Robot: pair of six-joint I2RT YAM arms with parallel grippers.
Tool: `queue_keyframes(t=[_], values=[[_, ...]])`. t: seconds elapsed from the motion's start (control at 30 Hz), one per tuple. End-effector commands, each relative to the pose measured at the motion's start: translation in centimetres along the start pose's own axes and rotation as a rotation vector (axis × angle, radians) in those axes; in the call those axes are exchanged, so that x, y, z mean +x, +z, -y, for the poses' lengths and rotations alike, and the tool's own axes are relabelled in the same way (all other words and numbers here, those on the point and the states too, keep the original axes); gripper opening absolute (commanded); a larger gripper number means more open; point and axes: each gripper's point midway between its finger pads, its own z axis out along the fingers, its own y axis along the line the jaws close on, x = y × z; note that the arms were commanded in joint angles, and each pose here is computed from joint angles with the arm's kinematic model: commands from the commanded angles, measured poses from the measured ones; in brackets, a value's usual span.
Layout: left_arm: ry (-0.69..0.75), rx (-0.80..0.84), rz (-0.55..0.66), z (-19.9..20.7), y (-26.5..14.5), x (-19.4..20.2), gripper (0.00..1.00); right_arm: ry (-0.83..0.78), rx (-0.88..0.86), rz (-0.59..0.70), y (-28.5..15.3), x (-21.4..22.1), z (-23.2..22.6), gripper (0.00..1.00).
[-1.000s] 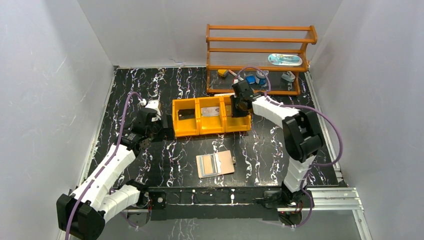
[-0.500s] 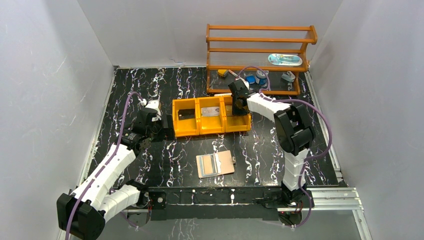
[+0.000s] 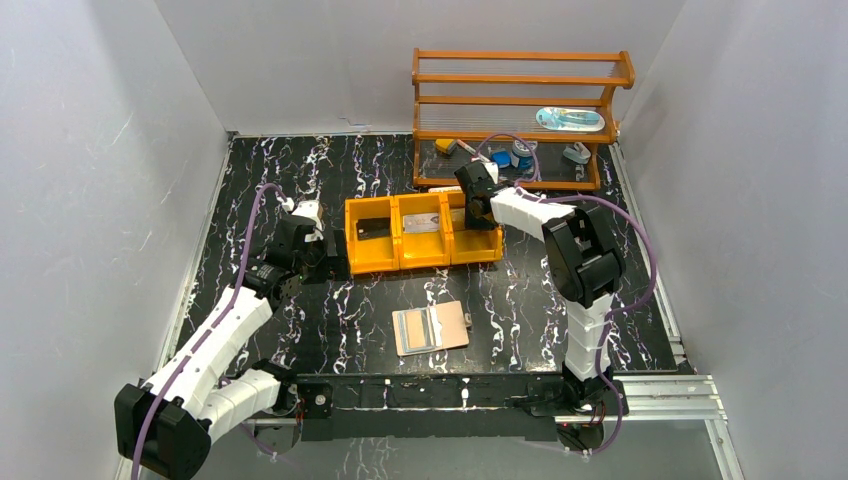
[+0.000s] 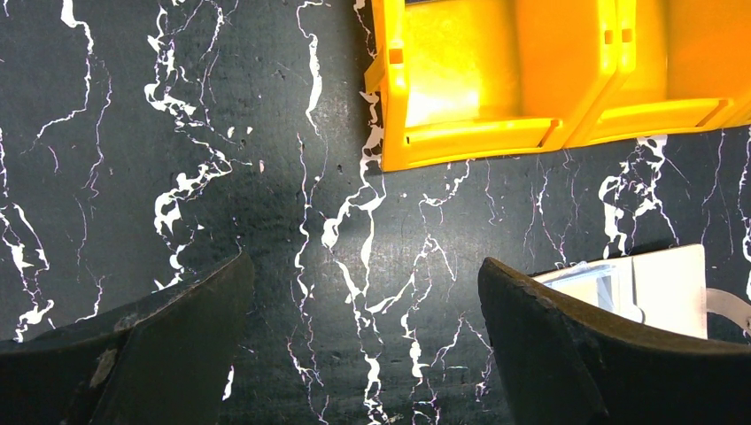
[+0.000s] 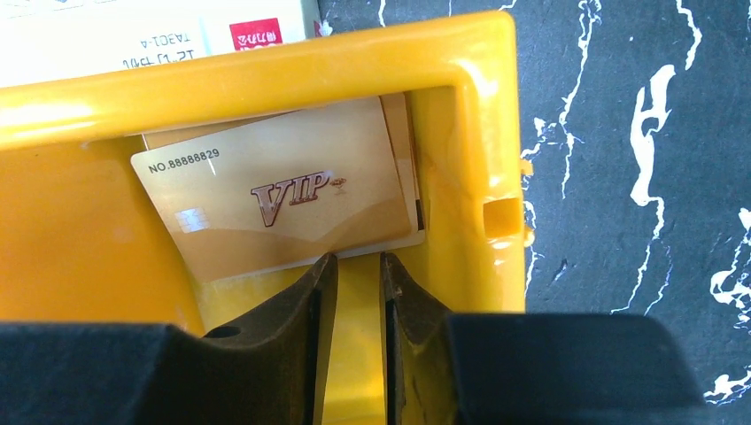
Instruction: Take the credit cards out of the card holder
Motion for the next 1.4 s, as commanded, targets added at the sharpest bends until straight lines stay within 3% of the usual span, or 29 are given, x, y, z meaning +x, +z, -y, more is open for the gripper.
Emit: queue_keyframes(t=[0.0, 0.3, 0.53, 0.67, 0.8, 1.07, 1.37], values=[[0.011, 0.009, 0.005, 0.1, 0.0, -0.1, 0.98, 0.021, -0.002, 0.076, -1.0, -2.2, -0.3, 0.33], [0.011, 0.009, 0.006, 0.1, 0.0, -0.2, 0.98, 0.047, -0.136, 0.12, -4.4, -4.0, -2.2, 0.37], [0.009, 0.01, 0.009, 0.0, -0.1, -0.1, 0.98, 0.084, -0.24, 0.168, -10.0, -4.0, -2.0, 0.44], [0.003, -0.004, 0.021, -0.2, -0.3, -0.3, 0.98, 0.112, -0.414, 0.134, -14.0, -0.3, -4.1, 0.48], [-0.014, -0.05, 0.034, -1.0, -0.6, -0.5, 0.98, 0.107, -0.461, 0.073, -16.6, 5.5, -6.0, 0.52], [-0.053, -0.115, 0.044, -2.1, -0.8, -0.4, 0.98, 0.074, -0.436, -0.041, -18.9, 15.0, -9.4, 0.56], [-0.046, -0.108, 0.018, -1.8, -0.2, -0.3, 0.98, -0.009, -0.359, -0.132, -17.9, 20.2, -12.2, 0.58]])
